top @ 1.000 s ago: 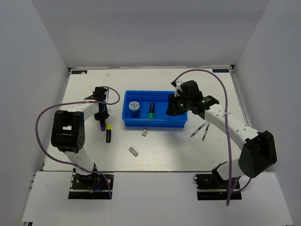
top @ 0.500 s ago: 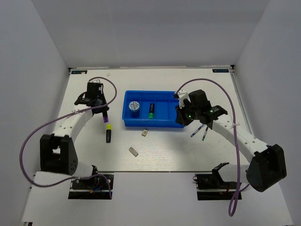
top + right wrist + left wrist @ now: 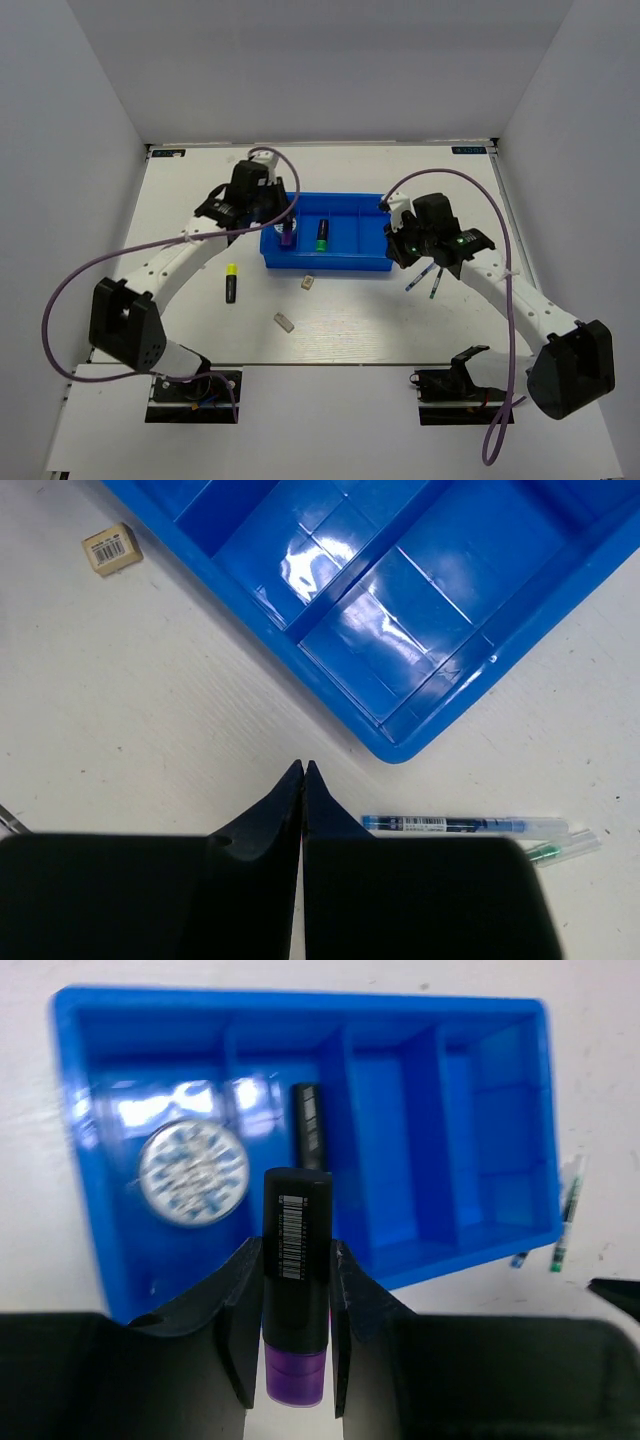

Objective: Sort the stationery into containers
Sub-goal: Place the pen in the storage box.

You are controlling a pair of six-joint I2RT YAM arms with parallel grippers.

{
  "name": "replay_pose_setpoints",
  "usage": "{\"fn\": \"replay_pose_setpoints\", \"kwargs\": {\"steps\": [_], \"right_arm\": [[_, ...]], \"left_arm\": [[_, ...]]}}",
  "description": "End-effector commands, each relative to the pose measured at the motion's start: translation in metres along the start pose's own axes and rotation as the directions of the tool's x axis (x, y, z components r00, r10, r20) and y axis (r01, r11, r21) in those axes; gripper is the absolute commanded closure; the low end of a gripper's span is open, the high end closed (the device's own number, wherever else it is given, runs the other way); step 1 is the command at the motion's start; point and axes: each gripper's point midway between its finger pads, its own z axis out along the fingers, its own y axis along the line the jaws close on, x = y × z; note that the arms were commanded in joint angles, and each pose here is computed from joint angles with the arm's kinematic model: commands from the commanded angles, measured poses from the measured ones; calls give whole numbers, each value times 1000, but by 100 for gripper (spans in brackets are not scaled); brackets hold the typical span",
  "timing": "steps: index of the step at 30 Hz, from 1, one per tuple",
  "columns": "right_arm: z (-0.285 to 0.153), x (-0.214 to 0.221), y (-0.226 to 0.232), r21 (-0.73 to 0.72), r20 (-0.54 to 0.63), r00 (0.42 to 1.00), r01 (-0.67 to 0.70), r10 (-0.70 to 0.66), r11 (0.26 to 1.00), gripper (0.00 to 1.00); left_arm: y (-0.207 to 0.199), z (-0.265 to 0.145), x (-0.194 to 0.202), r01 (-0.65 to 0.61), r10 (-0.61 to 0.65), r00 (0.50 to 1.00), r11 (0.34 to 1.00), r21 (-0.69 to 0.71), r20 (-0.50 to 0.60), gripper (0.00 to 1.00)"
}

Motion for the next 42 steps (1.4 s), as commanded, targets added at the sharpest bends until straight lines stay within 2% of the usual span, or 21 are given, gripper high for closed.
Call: {"fn": "replay_pose_setpoints", "kwargs": {"steps": [1, 8, 12, 13, 15, 19, 20, 23, 28, 30, 31, 32, 33, 34, 36, 37, 38, 39, 40, 41, 42], "right_arm": [[-7, -12, -4, 24, 59, 998, 25, -26, 999, 100], [-10, -14, -5, 27, 76, 997, 13, -15, 1000, 100], [-9, -13, -5, 16, 74, 997, 16, -17, 1000, 76], [-8, -13, -5, 18, 74, 997, 16, -17, 1000, 73], [-8, -12, -4, 10, 70, 997, 13, -14, 1000, 67], [-8, -11, -5, 3, 67, 998, 4, -4, 1000, 66], [-7, -10, -5, 4, 63, 998, 1, -1, 1000, 64], [-5, -8, -6, -2, 56, 998, -10, 10, 1000, 56], [-5, -8, -6, -16, 55, 998, -30, 31, 999, 50], [-5, -7, -6, -19, 50, 998, -31, 32, 999, 56], [-6, -6, -8, -11, 51, 998, -36, 37, 999, 66], [-6, -6, -12, 4, 52, 998, -39, 39, 999, 92], [-7, -5, -15, 22, 52, 998, -43, 42, 999, 100], [-7, -5, -19, 37, 58, 997, -49, 46, 998, 100], [-7, -3, -30, 81, 55, 996, -74, 69, 994, 100], [-6, -2, -33, 91, 50, 996, -80, 76, 993, 100], [-7, -2, -38, 112, 53, 994, -103, 97, 988, 100], [-8, -2, -41, 125, 53, 993, -110, 104, 986, 100], [-7, 1, -44, 135, 42, 993, -116, 111, 984, 93], [-7, 1, -47, 141, 42, 989, -144, 139, 980, 83], [-5, 1, -46, 131, 40, 988, -152, 148, 980, 69]], "left_arm": [[-38, 16, -22, -15, 11, 999, 997, 78, 51, 99], [-50, 60, -30, -26, 24, 998, 999, 40, 59, 95], [-51, 79, -24, -30, 30, 999, 1000, 6, 41, 89], [-51, 82, -22, -33, 33, 999, 999, -1, 35, 84], [-51, 91, -19, -32, 33, 999, 999, -11, 19, 83], [-50, 100, -15, -58, 58, 998, 998, -39, 0, 69], [-47, 101, -14, -60, 60, 998, 997, -50, -5, 58], [-42, 100, -16, -67, 67, 998, 995, -72, -6, 41], [-48, 82, -30, -94, 96, 995, 994, -60, 25, 31], [-52, 70, -38, -105, 108, 993, 993, -56, 47, 33], [-56, 52, -49, -109, 112, 990, 993, -40, 81, 38], [-54, 45, -48, -122, 126, 988, 991, -50, 90, 44], [-50, 40, -39, -134, 138, 987, 989, -55, 77, 63], [-55, 9, -52, -139, 142, 981, 990, -36, 130, 73], [-30, -1, -22, -181, 189, 979, 978, -106, 77, 94], [-31, -34, -34, -168, 180, 973, 982, -91, 145, 94], [-1, -31, -3, -188, 204, 975, 967, -172, 82, 94], [8, -49, -3, -184, 206, 973, 964, -192, 102, 81], [24, -55, 0, -173, 203, 974, 954, -244, 104, 62], [46, -60, 22, -175, 200, 978, 941, -291, 58, 44], [53, -67, 25, -166, 192, 979, 939, -300, 61, 36]]}}
